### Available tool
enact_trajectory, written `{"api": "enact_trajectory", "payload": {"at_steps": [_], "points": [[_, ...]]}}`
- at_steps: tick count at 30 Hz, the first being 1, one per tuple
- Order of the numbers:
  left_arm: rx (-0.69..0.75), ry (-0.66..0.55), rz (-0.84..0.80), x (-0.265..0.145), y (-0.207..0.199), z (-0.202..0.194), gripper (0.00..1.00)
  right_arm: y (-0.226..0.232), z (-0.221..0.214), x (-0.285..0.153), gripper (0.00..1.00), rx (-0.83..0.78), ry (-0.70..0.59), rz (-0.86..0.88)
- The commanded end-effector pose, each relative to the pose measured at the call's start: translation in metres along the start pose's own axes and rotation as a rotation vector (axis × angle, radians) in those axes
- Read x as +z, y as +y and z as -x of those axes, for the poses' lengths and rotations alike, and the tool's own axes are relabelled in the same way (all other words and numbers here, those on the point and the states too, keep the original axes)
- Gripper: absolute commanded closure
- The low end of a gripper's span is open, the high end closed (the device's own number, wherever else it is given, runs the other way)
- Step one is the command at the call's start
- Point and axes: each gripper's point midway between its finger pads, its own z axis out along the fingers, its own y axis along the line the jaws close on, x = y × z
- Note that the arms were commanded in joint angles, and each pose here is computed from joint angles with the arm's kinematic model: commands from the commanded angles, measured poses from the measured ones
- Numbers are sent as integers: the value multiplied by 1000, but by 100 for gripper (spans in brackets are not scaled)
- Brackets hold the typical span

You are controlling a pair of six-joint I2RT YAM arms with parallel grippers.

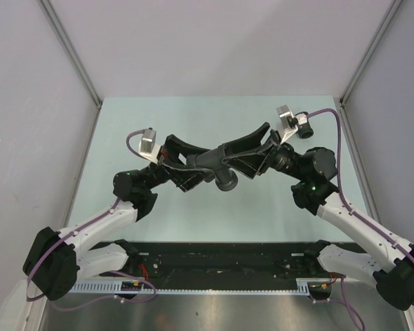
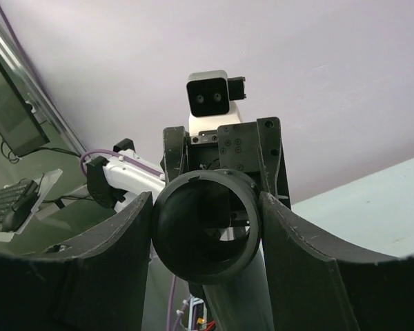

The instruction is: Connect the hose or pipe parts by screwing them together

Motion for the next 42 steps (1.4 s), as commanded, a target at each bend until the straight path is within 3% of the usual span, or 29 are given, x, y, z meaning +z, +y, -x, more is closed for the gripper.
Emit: {"api": "enact_trajectory", "payload": {"at_steps": [1,3,5,6,8,9,11,12,15,35,42], "points": [[30,-5,-32,2,-8,10,100,-9,-2,-4,75,-42,17,-56],[27,-4,-21,-1,-6,9,100,-10,-1,-7,67,-45,21,-69],[28,6,-20,-4,-6,8,100,-13,-1,-10,68,-45,28,-78],[29,9,-18,-5,-5,7,100,-11,-1,-10,78,-51,31,-69],[25,26,-23,-7,-5,5,100,-7,-1,-11,89,-42,39,-46],[27,33,-30,-7,-7,4,95,-5,3,-12,94,-45,28,-39],[18,47,-34,-10,-8,2,66,-3,8,-13,97,-16,12,-36],[13,45,-27,-13,-8,2,39,1,14,-14,98,-24,-6,-25],[25,32,-9,-22,-9,5,29,10,24,-17,100,-25,-39,-5],[21,67,-30,-26,-15,5,21,13,26,-18,100,30,-57,16],[12,67,-48,-21,-19,7,22,11,23,-21,100,32,-58,8]]}}
